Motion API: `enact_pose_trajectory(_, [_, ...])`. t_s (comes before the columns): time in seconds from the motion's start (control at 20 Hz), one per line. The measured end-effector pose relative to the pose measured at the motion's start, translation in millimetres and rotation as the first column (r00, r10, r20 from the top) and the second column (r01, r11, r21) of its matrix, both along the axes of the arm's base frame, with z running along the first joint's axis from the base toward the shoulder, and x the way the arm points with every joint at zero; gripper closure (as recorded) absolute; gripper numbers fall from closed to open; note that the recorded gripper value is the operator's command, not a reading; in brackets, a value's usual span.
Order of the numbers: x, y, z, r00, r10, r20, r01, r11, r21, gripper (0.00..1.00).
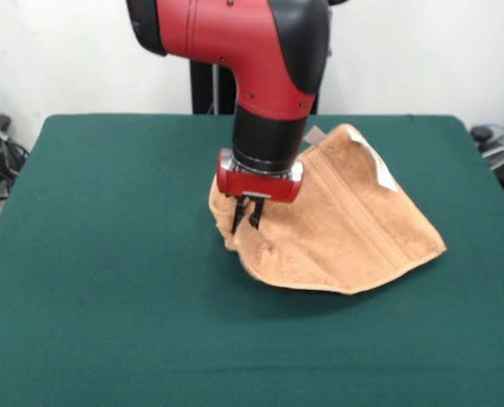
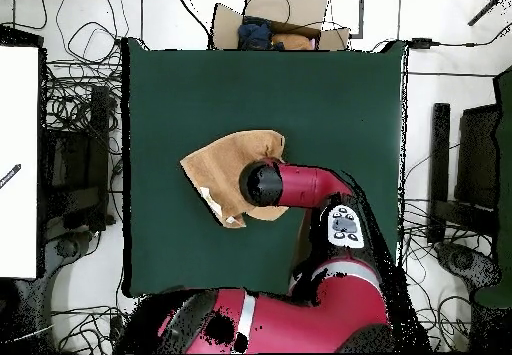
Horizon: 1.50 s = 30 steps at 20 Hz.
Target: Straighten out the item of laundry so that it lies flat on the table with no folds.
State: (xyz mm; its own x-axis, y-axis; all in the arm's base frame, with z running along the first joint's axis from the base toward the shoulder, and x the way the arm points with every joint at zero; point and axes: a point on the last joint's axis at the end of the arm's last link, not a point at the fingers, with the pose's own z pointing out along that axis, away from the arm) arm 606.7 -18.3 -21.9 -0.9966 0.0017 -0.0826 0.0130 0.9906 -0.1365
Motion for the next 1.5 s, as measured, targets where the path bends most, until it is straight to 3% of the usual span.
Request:
enact_pose_trajectory(0.3, [8.9, 1.2, 34.3, 1.000, -0.005, -0.029, 0.004, 1.000, -0.009, 1.00])
enact_pose_trajectory(0.5, [13.8, 3.2, 38.3, 1.000, 0.000, -0.027, 0.000, 1.000, -0.011, 1.00])
enact_pose_trajectory(1.5, [31.2, 8.5, -17.6, 1.000, 0.015, -0.022, -0.014, 1.000, 0.008, 1.00])
